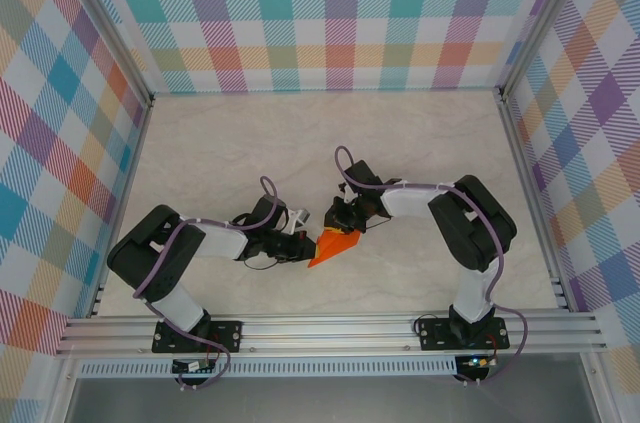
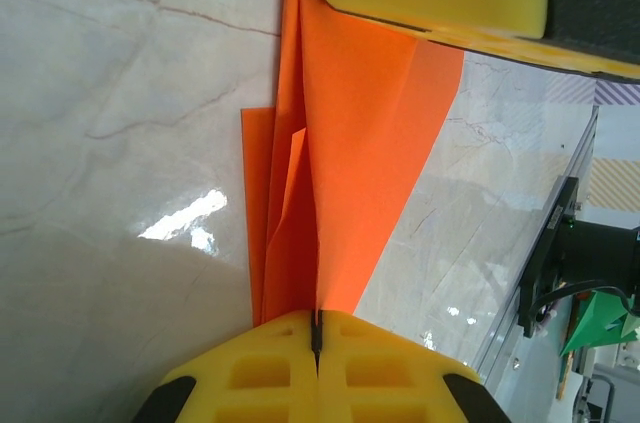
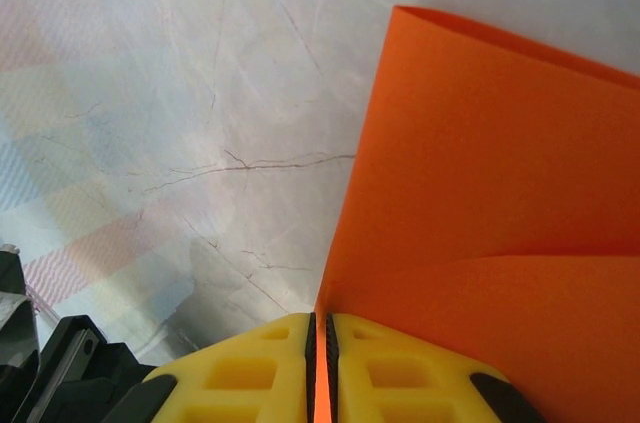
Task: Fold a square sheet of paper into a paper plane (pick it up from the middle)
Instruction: Fourth fold the wing at the center of the table.
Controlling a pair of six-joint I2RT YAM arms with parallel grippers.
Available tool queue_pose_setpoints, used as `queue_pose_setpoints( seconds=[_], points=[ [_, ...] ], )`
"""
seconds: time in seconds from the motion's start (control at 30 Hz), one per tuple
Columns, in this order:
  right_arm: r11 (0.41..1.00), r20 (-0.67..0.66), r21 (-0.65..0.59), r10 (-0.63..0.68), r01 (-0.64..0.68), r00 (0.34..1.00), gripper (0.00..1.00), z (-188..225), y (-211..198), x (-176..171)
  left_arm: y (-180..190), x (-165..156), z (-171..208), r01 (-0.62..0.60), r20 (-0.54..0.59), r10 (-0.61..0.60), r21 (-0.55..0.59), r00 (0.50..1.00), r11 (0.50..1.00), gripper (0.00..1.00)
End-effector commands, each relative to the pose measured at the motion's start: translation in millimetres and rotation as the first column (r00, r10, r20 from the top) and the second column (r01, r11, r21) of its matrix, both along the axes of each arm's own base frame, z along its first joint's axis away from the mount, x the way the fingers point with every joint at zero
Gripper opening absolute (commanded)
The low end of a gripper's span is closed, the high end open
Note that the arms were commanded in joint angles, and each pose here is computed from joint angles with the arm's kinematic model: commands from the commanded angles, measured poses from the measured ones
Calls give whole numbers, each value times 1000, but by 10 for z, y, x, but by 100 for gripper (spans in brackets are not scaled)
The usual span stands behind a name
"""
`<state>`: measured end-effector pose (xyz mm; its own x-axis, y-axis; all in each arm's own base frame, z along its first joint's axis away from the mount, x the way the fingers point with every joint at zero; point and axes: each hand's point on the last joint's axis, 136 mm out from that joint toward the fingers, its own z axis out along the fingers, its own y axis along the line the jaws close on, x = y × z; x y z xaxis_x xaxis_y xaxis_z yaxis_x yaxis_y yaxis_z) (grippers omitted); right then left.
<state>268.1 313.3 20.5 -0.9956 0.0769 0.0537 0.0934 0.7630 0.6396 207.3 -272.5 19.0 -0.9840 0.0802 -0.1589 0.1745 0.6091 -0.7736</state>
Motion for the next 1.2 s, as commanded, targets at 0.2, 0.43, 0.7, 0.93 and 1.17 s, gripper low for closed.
queue_pose_setpoints(
  seconds=[0.2, 0.43, 0.7, 0.93, 1.17],
  points=[
    [997, 47, 68, 28, -32, 998, 15, 199, 82, 67, 113, 27, -159, -53, -43, 54, 33, 998, 998, 1],
    [997, 70, 71, 17, -22, 997, 16, 271, 15, 49, 148, 27, -228, -68, -64, 72, 54, 995, 996, 1],
    [996, 37, 86, 23, -26, 999, 15, 167, 17, -20, 160, 44, -264, -80, -84, 85, 55, 993, 995, 1],
    [999, 19, 34, 11, -12, 1000, 14, -3, -19, 13, 156, 54, -282, -74, -96, 80, 66, 992, 995, 1],
    [999, -15, -44, -18, 18, 1000, 13, -226, -130, -4, 152, 45, -307, -70, -111, 77, 71, 991, 995, 1]
  ],
)
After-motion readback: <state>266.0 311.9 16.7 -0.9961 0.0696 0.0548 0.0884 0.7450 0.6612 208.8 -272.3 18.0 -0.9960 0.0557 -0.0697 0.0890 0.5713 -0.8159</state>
